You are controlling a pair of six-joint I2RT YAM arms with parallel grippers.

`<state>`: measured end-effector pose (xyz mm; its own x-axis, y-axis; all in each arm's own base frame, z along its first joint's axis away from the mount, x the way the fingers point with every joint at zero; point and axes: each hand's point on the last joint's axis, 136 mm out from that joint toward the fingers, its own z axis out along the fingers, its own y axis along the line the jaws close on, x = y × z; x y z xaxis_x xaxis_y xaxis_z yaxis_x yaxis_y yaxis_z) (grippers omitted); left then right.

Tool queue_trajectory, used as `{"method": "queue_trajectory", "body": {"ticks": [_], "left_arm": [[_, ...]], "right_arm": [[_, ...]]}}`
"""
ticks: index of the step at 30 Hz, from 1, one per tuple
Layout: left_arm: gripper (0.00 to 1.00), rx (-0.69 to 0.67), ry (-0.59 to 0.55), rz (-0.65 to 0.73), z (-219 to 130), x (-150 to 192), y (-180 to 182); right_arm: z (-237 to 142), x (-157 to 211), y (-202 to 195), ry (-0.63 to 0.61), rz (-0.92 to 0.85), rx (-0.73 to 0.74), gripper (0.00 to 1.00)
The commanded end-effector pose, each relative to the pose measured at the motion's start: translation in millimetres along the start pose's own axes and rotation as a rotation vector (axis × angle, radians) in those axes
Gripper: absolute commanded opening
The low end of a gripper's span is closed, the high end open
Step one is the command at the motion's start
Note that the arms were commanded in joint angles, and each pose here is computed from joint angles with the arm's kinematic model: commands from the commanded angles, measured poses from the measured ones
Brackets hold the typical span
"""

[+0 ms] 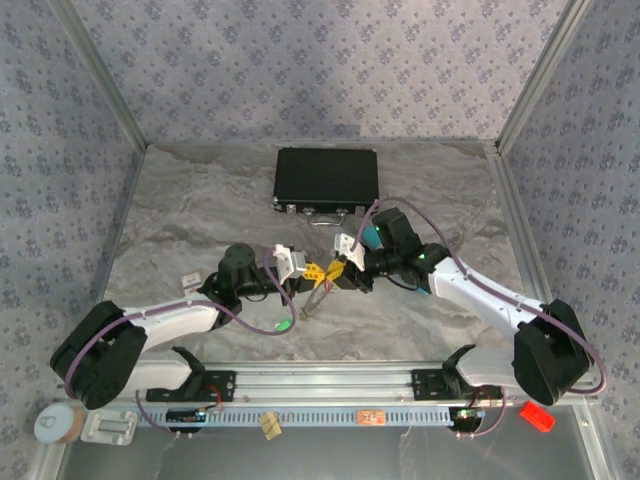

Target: Put the keys on the keyring

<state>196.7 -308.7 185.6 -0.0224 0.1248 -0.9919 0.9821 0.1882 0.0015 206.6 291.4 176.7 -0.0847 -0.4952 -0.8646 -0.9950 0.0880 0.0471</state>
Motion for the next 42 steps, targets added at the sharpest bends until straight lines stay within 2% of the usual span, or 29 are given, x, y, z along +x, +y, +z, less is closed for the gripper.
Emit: {"method": "queue_trajectory", "body": {"ticks": [1, 4, 8, 10, 13, 15, 19, 25, 29, 30, 31, 33, 35, 42], "left_arm": [[0.00, 0.024, -0.085, 0.048, 1.3, -23.5, -3.8], [0.00, 0.022, -0.084, 0.046, 1.2, -22.3, -3.4], [0.00, 0.014, -0.075, 0.041, 1.3, -20.0, -2.3], [0.00, 0.000, -0.058, 0.035, 2.0, -17.7, 0.6], [0.13, -0.007, 0.005, 0.019, 3.1, -7.0, 2.8], [0.17, -0.004, 0.047, 0.019, 2.7, -1.4, 2.2], [0.18, 0.008, 0.140, 0.029, 1.8, 9.0, 0.5], [0.16, 0.014, 0.151, 0.042, 0.8, 6.0, -0.3], [0.01, 0.021, 0.150, 0.049, 0.0, 6.2, -2.3], [0.00, 0.019, 0.143, 0.054, -0.6, 4.9, -2.4], [0.00, 0.016, 0.134, 0.055, -1.3, 3.8, -2.5], [0.00, 0.008, 0.095, 0.064, -2.4, -2.7, -2.7], [0.00, 0.002, 0.051, 0.062, -3.8, -8.1, -3.8], [0.00, 0.017, -0.061, 0.057, -6.4, -26.2, -9.0]], "right_arm": [[1.0, -11.6, 2.4, -0.033, -0.011, -0.027, 0.18], [1.4, -12.6, 0.4, -0.033, -0.011, -0.023, 0.13], [-0.3, -13.9, 0.4, -0.030, -0.016, -0.023, 0.00], [-1.6, -13.1, 0.5, -0.020, -0.020, -0.022, 0.00], [-2.9, -9.7, 0.4, 0.027, -0.028, -0.015, 0.00], [-3.0, -5.8, 0.3, 0.075, -0.040, -0.006, 0.00], [-2.7, 0.8, 0.9, 0.174, -0.070, 0.008, 0.00], [4.2, -3.9, 8.9, 0.237, -0.120, -0.011, 0.00], [3.1, -14.7, 11.8, 0.197, -0.131, -0.018, 0.00], [2.2, -16.5, 10.6, 0.181, -0.124, -0.011, 0.00], [0.6, -18.1, 8.4, 0.163, -0.114, 0.002, 0.01], [-3.3, -16.9, 4.0, 0.117, -0.083, 0.027, 0.19], [-7.5, -16.8, 0.8, 0.069, -0.052, 0.045, 0.25], [-5.1, -2.1, 6.2, 0.010, 0.021, 0.040, 0.27]]}}
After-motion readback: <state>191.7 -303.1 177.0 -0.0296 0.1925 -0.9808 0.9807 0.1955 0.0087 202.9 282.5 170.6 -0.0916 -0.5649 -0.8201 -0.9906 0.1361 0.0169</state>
